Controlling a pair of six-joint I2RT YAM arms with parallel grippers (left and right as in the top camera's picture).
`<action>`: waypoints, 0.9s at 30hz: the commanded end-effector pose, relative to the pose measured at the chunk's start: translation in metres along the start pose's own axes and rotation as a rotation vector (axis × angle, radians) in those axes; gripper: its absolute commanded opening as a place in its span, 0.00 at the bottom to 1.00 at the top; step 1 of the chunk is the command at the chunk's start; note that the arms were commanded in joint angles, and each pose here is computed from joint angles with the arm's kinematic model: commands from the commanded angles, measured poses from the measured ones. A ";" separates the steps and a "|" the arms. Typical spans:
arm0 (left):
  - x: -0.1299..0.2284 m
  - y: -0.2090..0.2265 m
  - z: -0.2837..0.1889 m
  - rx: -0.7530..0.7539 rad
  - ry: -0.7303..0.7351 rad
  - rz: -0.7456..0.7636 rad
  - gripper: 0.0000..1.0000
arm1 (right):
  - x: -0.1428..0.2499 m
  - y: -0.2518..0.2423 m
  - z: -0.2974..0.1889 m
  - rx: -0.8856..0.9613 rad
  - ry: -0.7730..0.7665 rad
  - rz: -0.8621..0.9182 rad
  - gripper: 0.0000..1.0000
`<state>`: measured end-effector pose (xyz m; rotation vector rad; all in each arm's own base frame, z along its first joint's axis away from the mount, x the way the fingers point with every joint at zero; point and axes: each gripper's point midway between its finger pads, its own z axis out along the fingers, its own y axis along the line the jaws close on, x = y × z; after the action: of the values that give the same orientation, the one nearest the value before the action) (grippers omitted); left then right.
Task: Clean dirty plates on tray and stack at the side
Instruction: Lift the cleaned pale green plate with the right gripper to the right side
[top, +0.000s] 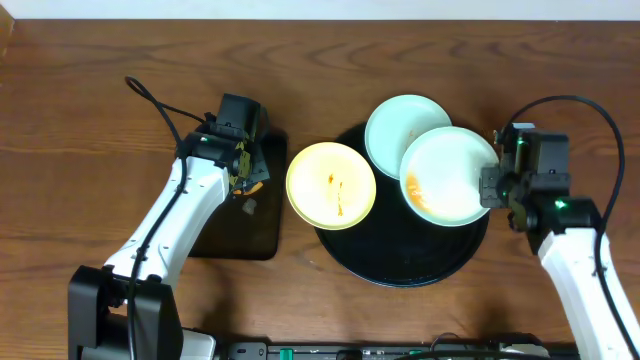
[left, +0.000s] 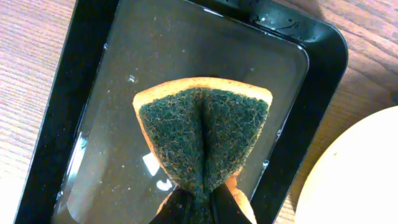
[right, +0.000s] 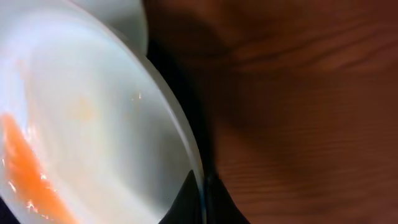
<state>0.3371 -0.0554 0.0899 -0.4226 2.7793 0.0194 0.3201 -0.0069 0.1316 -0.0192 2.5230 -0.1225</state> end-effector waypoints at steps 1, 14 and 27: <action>-0.001 0.004 0.000 -0.012 -0.006 0.001 0.07 | -0.020 -0.014 -0.025 0.195 -0.092 -0.090 0.01; -0.001 0.004 0.000 -0.012 -0.007 0.001 0.08 | -0.047 0.021 -0.068 0.487 -0.251 -0.396 0.01; -0.001 0.004 0.000 -0.012 -0.007 0.001 0.07 | -0.061 0.029 -0.080 0.535 -0.313 -0.441 0.01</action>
<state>0.3371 -0.0554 0.0899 -0.4226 2.7793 0.0194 0.3236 0.0336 0.2133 -0.3755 2.1036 -0.8586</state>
